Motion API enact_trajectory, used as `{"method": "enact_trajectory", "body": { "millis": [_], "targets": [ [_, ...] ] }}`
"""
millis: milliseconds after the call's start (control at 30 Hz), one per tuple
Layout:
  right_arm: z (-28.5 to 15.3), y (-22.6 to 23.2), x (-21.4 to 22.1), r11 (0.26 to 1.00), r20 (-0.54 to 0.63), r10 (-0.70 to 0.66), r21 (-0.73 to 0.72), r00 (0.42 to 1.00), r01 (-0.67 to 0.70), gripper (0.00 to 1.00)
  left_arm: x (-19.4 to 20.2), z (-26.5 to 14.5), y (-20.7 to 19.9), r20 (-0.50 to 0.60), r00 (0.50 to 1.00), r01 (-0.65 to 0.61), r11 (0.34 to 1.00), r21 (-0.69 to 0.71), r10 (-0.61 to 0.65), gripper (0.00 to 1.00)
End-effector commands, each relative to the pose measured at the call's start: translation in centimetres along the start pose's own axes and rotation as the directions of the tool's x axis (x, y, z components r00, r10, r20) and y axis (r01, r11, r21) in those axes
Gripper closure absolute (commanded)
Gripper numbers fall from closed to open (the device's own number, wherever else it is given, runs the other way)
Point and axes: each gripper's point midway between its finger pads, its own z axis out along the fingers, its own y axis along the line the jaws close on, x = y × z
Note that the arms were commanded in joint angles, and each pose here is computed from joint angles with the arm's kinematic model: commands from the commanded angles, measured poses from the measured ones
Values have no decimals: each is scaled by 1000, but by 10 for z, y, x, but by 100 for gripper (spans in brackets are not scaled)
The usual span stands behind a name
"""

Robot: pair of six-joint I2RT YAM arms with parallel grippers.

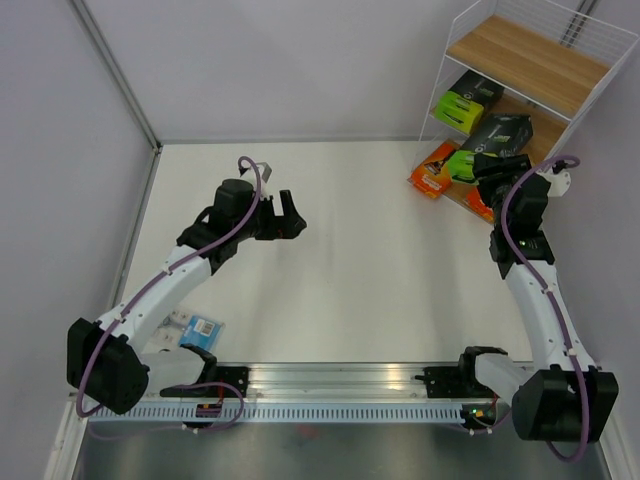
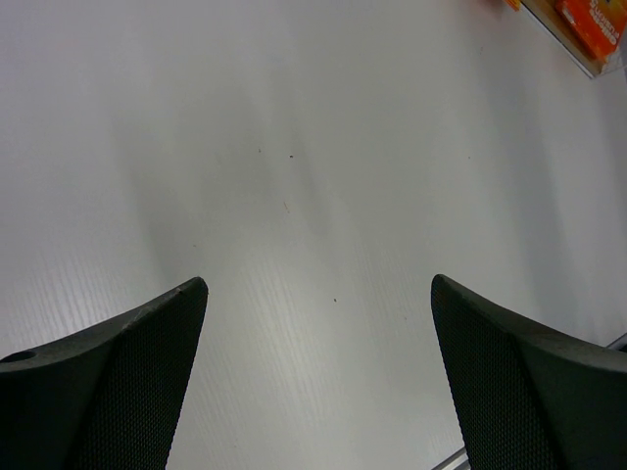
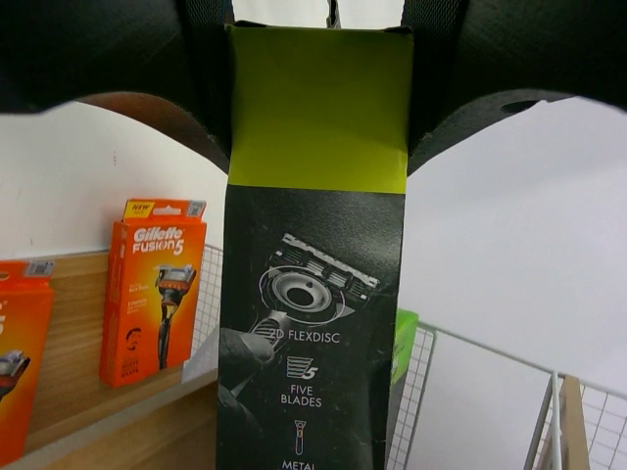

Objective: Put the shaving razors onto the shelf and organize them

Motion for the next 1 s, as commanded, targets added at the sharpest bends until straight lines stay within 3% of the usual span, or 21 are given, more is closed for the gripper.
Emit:
{"method": "enact_trajectory", "body": {
  "millis": [0,167,400,733,900,967],
  "targets": [
    [0,60,-53,987,165,32,-163,986,-5,81,-10,-1,1,33,998,-52,999,2,52,0],
    [3,65,-70,988,227,4,-151,974,31,78,-10,-1,5,37,997,-69,998,-12,70,0],
    [28,66,-62,988,193,10,-156,981,21,78,-6,4,8,25,997,-79,997,-20,79,0],
    [50,63,-71,994,243,-13,-101,970,39,78,-2,5,19,26,996,-82,994,-69,84,1],
    [49,56,-84,998,309,8,-61,951,11,77,-2,4,21,29,996,-80,994,-79,83,0],
    [51,51,-85,999,321,14,-46,947,1,72,-2,4,22,30,996,-80,993,-82,83,0]
  ]
}}
